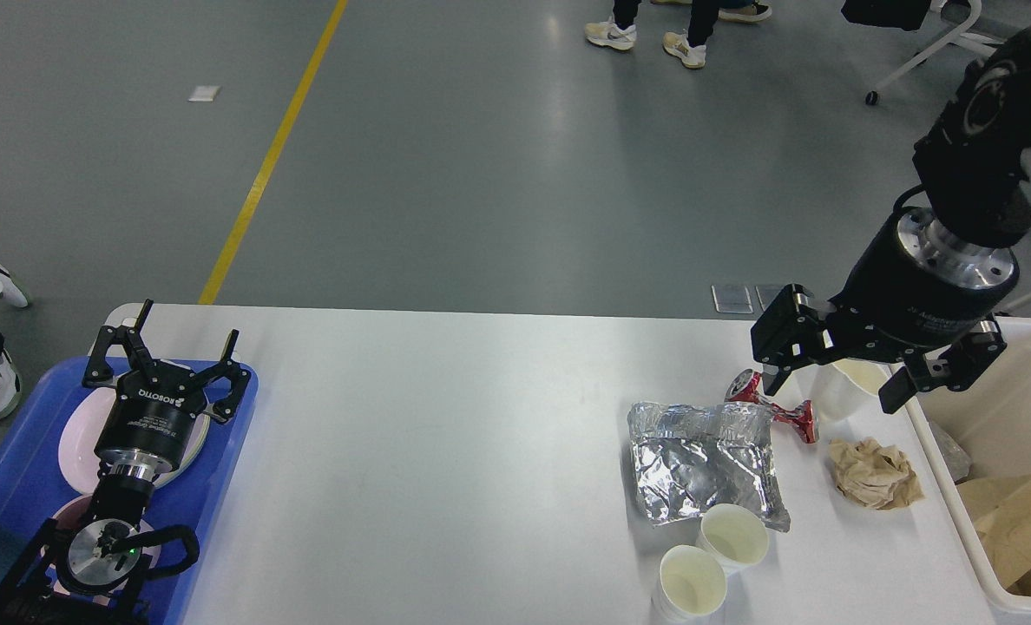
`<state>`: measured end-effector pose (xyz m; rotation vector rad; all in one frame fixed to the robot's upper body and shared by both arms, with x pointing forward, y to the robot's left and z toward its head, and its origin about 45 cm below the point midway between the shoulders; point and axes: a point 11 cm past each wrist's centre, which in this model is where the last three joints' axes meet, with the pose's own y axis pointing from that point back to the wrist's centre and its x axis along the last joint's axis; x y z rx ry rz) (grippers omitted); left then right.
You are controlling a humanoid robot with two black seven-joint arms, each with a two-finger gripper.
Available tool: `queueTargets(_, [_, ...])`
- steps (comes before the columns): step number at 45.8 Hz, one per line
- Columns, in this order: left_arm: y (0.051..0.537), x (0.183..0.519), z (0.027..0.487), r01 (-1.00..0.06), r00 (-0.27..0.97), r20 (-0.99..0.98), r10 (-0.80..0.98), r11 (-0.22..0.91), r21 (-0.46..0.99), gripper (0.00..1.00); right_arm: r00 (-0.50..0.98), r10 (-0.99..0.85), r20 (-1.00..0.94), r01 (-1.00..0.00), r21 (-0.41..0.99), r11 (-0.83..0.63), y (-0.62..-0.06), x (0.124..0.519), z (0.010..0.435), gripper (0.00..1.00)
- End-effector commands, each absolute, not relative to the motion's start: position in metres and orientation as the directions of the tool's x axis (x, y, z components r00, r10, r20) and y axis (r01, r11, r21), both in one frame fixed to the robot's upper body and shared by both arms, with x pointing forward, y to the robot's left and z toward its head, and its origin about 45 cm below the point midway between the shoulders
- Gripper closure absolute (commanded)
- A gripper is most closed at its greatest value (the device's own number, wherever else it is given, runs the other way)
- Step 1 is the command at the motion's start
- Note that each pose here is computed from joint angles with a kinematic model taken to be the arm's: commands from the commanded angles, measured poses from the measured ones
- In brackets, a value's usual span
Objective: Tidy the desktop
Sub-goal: 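Lower the right gripper toward the paper cup beside the foil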
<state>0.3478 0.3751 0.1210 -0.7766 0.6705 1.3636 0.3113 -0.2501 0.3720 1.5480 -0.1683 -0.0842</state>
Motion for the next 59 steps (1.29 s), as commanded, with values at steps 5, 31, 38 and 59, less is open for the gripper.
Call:
queueTargets(5, [0.374, 0.348, 0.121, -0.995, 0.101, -0.802, 0.589, 0.042, -0.094, 0.04, 0.984, -0.165, 0.073, -0.071, 0.997, 0.016, -0.250, 0.313, 0.369, 0.00])
queueTargets(31, [0.374, 0.348, 0.121, -0.995, 0.101, -0.802, 0.589, 0.042, -0.094, 0.04, 0.993, -0.117, -0.033, 0.037, 0.999, 0.040, -0.258, 0.294, 0.245, 0.03])
queueTargets(38, [0.374, 0.348, 0.121, -0.995, 0.101, -0.802, 0.589, 0.042, -0.094, 0.04, 0.991, -0.127, 0.050, -0.039, 0.995, 0.087, -0.273, 0.282, 0.194, 0.03])
queueTargets(59, [0.374, 0.348, 0.121, -0.995, 0.101, -0.802, 0.589, 0.042, -0.094, 0.04, 0.973, -0.193, 0.129, -0.108, 0.988, 0.113, -0.285, 0.273, 0.113, 0.02])
